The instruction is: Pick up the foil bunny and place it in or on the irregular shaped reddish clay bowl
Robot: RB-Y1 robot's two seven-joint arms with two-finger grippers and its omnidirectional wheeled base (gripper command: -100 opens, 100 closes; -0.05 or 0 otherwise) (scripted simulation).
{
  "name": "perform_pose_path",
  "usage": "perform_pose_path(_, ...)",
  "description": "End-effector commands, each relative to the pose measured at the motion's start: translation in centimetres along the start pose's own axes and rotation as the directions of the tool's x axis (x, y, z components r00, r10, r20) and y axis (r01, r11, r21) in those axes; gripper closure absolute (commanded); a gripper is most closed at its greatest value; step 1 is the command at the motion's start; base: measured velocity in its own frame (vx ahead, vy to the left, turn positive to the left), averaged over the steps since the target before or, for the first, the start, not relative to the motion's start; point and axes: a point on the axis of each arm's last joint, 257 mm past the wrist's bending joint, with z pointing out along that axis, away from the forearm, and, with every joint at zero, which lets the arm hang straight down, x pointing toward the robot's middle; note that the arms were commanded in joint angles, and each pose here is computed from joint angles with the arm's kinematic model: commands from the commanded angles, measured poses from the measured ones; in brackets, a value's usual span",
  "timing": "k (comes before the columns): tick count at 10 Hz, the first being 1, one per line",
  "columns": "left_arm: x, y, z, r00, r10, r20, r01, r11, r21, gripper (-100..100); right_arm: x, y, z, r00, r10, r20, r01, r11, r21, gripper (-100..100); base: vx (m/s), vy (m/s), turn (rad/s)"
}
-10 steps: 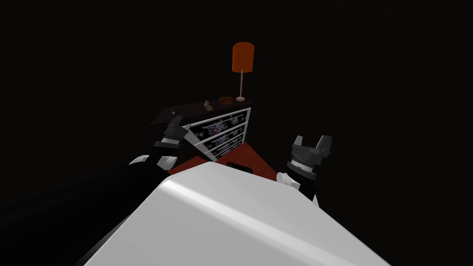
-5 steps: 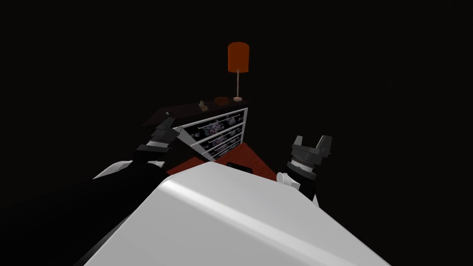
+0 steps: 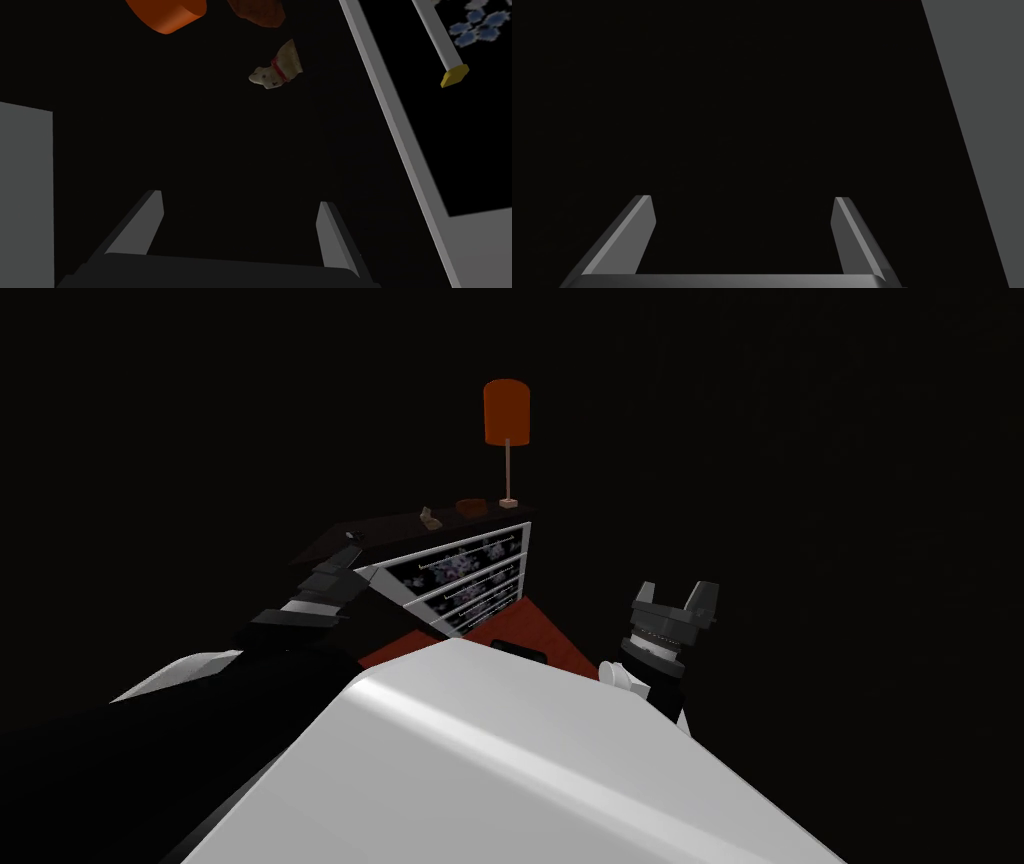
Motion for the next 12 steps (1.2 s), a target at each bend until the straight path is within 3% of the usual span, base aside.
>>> perform_pose_path(1, -1.3, 0.0, -1.0, 0.999, 0.051, -0.009, -0.051, 0.998, -0.025, -100, 0.0, 0.0, 0.0, 1.000, 0.000, 0.000, 0.000, 1.000, 0.000, 0, 0.060, -0.065, -0.026)
perform_pose_path(6, -3.4, 0.5, -3.3, 0.988, 0.146, -0.054, -0.151, 0.984, -0.100, -100, 0.0, 0.0, 0.0, 1.000, 0.000, 0.000, 0.000, 1.000, 0.000, 0, 0.059, -0.051, -0.016)
perform_pose_path(7, -4.4, 0.3, -3.9, 0.980, 0.186, -0.074, -0.194, 0.974, -0.114, -100, 0.0, 0.0, 0.0, 1.000, 0.000, 0.000, 0.000, 1.000, 0.000, 0, 0.068, -0.035, -0.026)
perform_pose_path(8, -4.4, 0.5, -4.2, 0.979, 0.188, -0.081, -0.198, 0.972, -0.128, -100, 0.0, 0.0, 0.0, 1.000, 0.000, 0.000, 0.000, 1.000, 0.000, 0, 0.068, -0.023, -0.012)
perform_pose_path(9, -5.2, 0.2, -4.8, 0.968, 0.226, -0.106, -0.240, 0.961, -0.139, -100, 0.0, 0.0, 0.0, 1.000, 0.000, 0.000, 0.000, 1.000, 0.000, 0, 0.085, -0.030, -0.029)
perform_pose_path(10, -5.2, 0.5, -5.1, 0.967, 0.228, -0.113, -0.244, 0.958, -0.153, -100, 0.0, 0.0, 0.0, 1.000, 0.000, 0.000, 0.000, 1.000, 0.000, 0, 0.077, -0.024, -0.009)
perform_pose_path(11, -6.0, 0.1, -5.6, 0.954, 0.263, -0.142, -0.285, 0.945, -0.163, -100, 0.0, 0.0, 0.0, 1.000, 0.000, 0.000, 0.000, 1.000, 0.000, 0, 0.096, -0.022, -0.027)
perform_pose_path(12, -6.0, 0.3, -5.9, 0.953, 0.265, -0.150, -0.289, 0.941, -0.176, -100, 0.0, 0.0, 0.0, 1.000, 0.000, 0.000, 0.000, 1.000, 0.000, 0, 0.077, -0.014, -0.010)
